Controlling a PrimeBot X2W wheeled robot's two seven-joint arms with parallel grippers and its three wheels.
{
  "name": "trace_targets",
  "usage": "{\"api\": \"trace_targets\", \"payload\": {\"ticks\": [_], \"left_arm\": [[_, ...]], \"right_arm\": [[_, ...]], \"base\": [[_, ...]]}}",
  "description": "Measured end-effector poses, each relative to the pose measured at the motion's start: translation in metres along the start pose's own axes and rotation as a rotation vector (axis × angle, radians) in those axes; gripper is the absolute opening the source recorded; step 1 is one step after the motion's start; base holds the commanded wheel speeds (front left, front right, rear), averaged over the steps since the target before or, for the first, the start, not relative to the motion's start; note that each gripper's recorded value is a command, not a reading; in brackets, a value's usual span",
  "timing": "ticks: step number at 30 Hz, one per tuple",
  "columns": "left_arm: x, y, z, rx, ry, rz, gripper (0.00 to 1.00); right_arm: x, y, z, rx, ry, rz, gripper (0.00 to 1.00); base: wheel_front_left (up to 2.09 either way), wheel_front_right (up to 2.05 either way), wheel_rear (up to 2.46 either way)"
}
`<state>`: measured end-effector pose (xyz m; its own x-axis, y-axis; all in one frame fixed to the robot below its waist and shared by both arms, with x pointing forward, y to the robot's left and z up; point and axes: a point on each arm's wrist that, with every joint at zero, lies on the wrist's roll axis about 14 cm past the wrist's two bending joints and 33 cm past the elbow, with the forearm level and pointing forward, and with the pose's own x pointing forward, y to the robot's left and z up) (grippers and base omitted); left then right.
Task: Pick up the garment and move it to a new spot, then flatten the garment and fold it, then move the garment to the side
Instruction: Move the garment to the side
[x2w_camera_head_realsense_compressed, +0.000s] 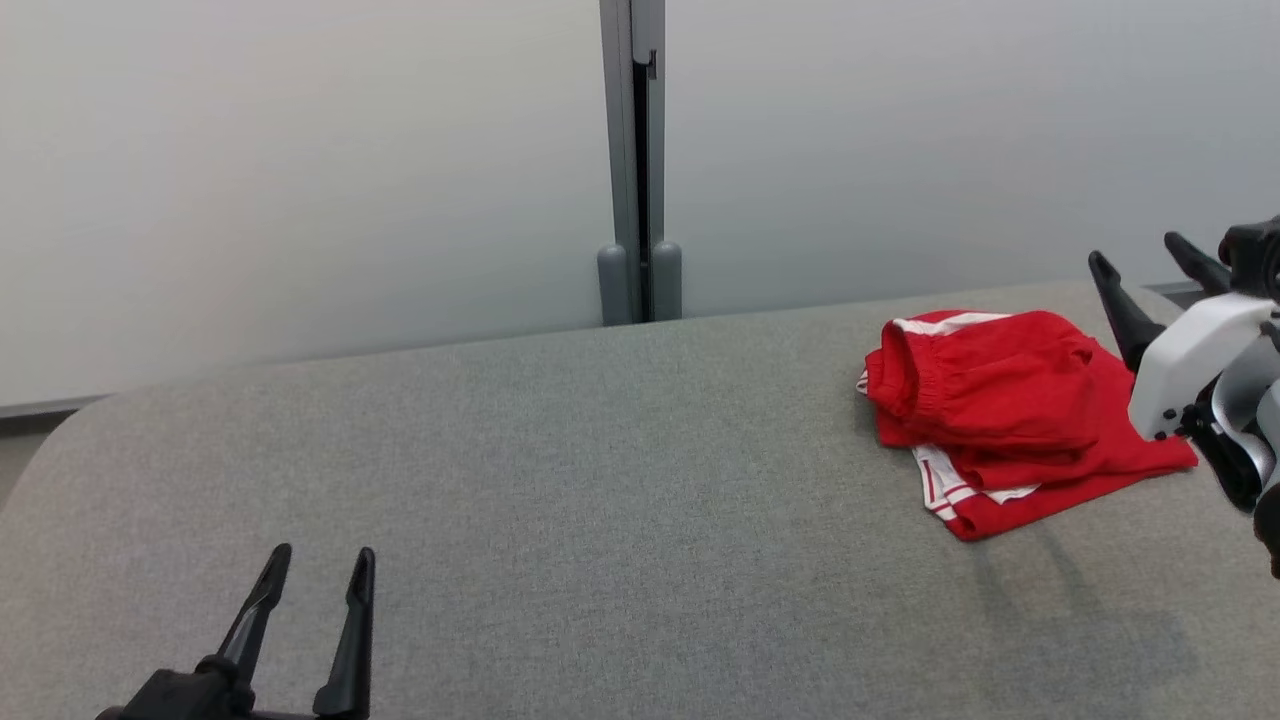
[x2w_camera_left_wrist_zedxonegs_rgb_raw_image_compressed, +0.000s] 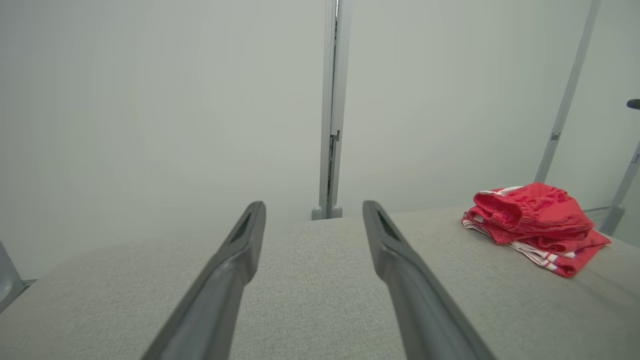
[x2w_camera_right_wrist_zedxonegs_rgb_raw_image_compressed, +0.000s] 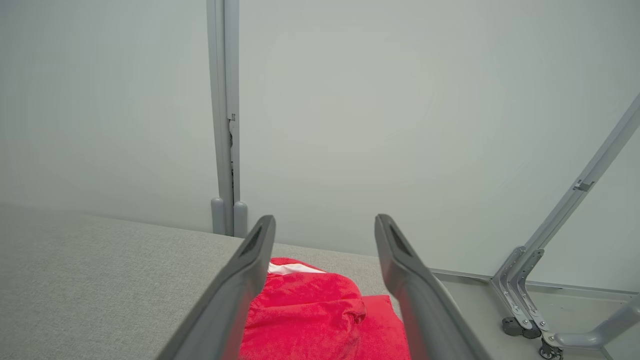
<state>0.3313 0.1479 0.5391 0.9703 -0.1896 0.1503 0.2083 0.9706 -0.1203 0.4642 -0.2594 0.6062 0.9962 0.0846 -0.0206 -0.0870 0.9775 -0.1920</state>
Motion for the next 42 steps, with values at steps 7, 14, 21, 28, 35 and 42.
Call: {"api": "trace_targets", "payload": {"ticks": [7,14,21,28,35,42], "left_arm": [[-0.024,0.016,0.021,-0.005,-0.064,0.073,1.0],[-0.056,0.035,0.014,-0.065,-0.05,0.179,1.0],[-0.081,0.051,-0.007,-0.03,0.003,0.25,1.0],[-0.079,0.043,-0.01,-0.003,0.003,0.213,1.0],[-0.071,0.04,-0.009,-0.003,0.001,0.194,1.0],[-0.066,0.041,-0.011,-0.007,0.007,0.19,1.0]], "right_arm": [[-0.037,0.006,0.014,0.106,-0.13,0.032,1.0],[-0.076,0.037,-0.012,0.265,-0.194,0.073,1.0],[-0.118,0.082,-0.055,0.328,-0.158,0.107,1.0],[-0.133,0.118,-0.075,0.365,-0.118,0.144,1.0],[-0.135,0.131,-0.085,0.373,-0.085,0.159,1.0],[-0.132,0.135,-0.092,0.377,-0.06,0.162,1.0]], "base": [[0.0,0.0,0.0],[0.0,0.0,0.0],[0.0,0.0,0.0],[0.0,0.0,0.0],[0.0,0.0,0.0],[0.0,0.0,0.0]]}}
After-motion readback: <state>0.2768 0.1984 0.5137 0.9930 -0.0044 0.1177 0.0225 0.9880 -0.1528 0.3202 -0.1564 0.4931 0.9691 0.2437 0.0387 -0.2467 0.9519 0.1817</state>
